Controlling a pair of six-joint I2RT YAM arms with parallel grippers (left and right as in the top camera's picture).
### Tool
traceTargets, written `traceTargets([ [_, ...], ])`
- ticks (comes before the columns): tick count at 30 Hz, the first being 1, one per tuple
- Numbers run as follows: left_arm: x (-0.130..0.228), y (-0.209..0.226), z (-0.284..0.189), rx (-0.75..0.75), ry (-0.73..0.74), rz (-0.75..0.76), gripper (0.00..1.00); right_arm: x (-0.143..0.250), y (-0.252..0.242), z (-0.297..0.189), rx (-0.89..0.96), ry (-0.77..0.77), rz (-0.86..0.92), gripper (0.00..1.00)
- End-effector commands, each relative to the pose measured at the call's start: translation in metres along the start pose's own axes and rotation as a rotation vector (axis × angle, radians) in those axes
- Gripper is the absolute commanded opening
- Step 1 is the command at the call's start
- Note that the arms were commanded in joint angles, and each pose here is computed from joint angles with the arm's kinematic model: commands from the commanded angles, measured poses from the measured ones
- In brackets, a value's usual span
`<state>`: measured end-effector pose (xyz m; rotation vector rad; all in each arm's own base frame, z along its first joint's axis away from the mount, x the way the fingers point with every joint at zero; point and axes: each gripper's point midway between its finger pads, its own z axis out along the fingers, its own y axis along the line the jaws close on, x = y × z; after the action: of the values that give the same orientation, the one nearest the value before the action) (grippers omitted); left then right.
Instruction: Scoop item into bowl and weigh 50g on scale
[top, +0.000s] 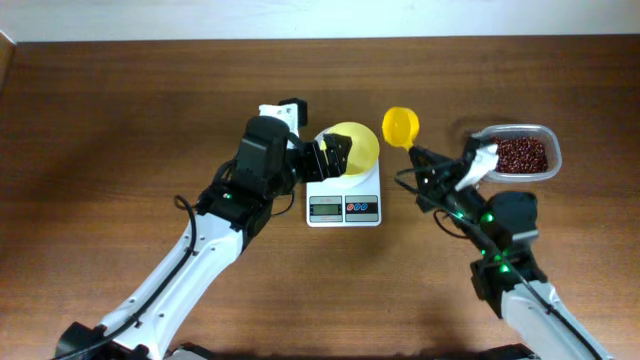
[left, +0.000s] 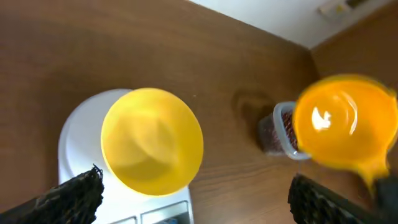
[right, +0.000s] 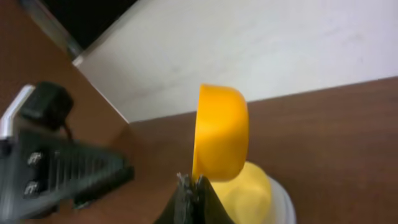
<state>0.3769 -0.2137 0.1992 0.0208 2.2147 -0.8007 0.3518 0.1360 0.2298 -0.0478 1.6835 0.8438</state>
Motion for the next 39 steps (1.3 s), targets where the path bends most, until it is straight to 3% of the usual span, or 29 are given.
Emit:
traceTargets([
  [1, -0.017, -0.018, -0.023, 0.036, -0.052, 0.342, 0.99, -0.047, 0.005, 0.009, 0.053, -0.086, -0.087, 0.04],
  [4, -0.007, -0.009, -0.034, -0.014, -0.008, 0.451, 0.99, -0.074, 0.014, 0.011, 0.052, -0.142, -0.105, 0.04],
  [10, -0.020, 0.016, -0.038, -0.177, -0.052, 0.448, 0.99, -0.066, 0.024, 0.013, -0.012, -0.099, -0.007, 0.04],
  [26, -0.019, 0.017, -0.038, -0.180, -0.049, 0.448, 0.99, -0.049, 0.054, 0.010, -0.188, 0.014, 0.097, 0.04],
  [31, -0.017, 0.017, -0.038, -0.179, -0.038, 0.446, 0.99, -0.039, 0.035, 0.011, -0.107, 0.044, 0.067, 0.04],
  [32, -0.014, 0.019, -0.038, -0.183, -0.026, 0.444, 0.96, -0.039, 0.024, 0.010, -0.076, 0.050, 0.079, 0.04],
  [33, -0.011, 0.020, -0.038, -0.186, -0.014, 0.442, 0.80, -0.040, 0.015, 0.007, -0.055, 0.054, 0.089, 0.04],
  [34, -0.008, 0.022, -0.038, -0.191, 0.001, 0.440, 0.52, -0.042, 0.008, 0.004, -0.052, 0.059, 0.094, 0.04],
  [37, 0.011, 0.032, -0.040, -0.214, 0.086, 0.426, 0.02, -0.052, -0.009, -0.004, -0.028, 0.041, 0.099, 0.04],
  [39, 0.026, 0.028, -0.041, -0.175, 0.146, 0.418, 0.00, -0.060, -0.021, -0.009, 0.004, 0.014, 0.097, 0.04],
])
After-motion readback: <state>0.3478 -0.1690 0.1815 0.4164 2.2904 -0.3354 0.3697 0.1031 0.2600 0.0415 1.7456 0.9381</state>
